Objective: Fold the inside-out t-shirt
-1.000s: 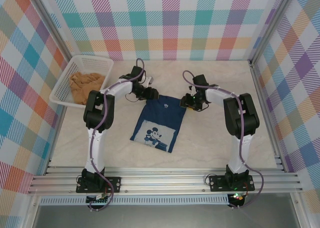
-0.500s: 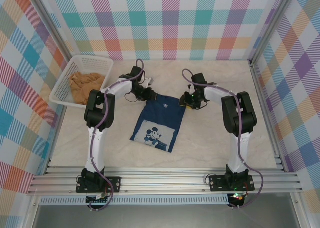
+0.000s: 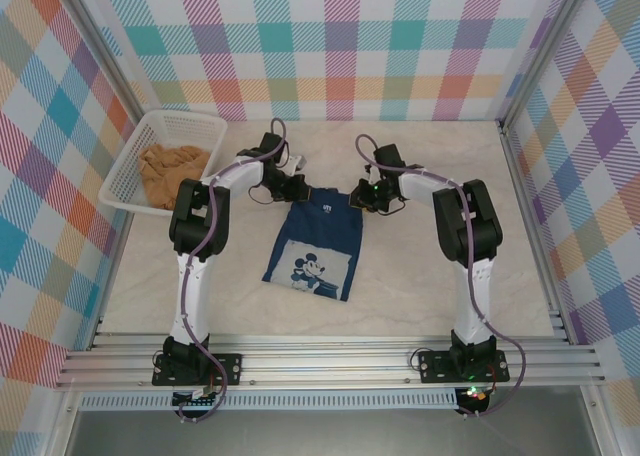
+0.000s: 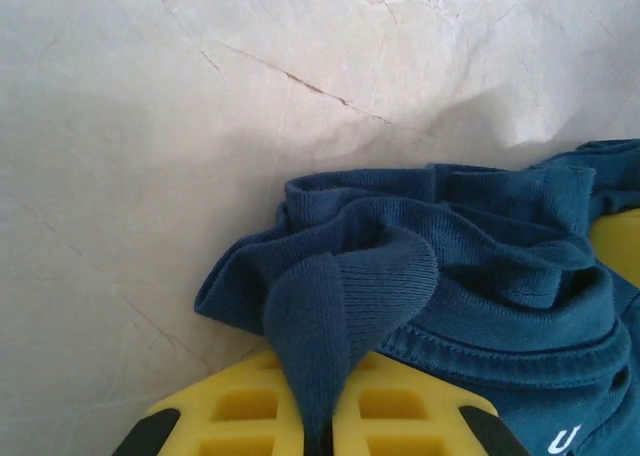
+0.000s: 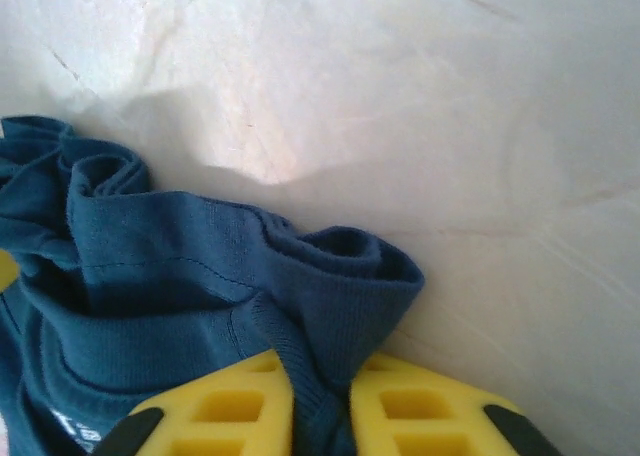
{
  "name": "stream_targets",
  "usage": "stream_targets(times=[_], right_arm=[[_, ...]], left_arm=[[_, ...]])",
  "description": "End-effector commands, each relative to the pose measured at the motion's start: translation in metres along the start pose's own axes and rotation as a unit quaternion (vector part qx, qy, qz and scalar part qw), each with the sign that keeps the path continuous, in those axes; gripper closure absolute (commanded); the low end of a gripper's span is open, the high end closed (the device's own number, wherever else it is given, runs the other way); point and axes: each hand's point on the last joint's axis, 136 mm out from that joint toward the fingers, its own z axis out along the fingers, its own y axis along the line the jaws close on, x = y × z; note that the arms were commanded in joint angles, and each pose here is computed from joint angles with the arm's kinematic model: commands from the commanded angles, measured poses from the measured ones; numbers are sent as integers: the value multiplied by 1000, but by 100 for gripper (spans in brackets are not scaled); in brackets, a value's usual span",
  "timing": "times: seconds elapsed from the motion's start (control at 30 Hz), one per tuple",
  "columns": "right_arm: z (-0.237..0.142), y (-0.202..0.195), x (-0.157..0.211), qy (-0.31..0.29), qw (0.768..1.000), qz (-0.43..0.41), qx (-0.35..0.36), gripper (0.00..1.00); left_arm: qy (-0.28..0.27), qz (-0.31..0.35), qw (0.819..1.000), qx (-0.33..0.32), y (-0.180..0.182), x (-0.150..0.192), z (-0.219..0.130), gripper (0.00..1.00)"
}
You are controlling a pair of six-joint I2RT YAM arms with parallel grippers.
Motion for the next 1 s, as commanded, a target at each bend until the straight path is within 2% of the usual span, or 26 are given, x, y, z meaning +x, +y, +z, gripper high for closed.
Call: stream_targets(times=[0.0, 0.1, 0.4, 0.53, 0.73, 0.87, 0.97], right_arm=[[13, 16, -5, -14, 999, -33, -15, 91], [-3, 22, -21, -46, 997, -52, -17, 99], [-77, 71, -79, -175, 975, -117, -63, 100], [-107, 108, -107, -214, 959, -160, -93, 100], [-178, 174, -149, -286, 919, -241, -128, 100], [-207, 199, -145, -300, 895, -295, -147, 100], [-206, 197, -130, -294, 888, -318, -156, 100]], left_arm=[[-5, -23, 1000, 1, 12, -6, -9, 100], [-29, -29, 999, 5, 15, -17, -24, 100], [-127, -48, 990, 31, 12, -67, -85, 100], [-171, -29, 984, 36, -7, -100, -117, 100], [-261, 24, 963, 55, -62, -156, -203, 100], [-286, 46, 955, 68, -84, -156, -234, 100], [-283, 54, 955, 77, -86, -139, -231, 100]])
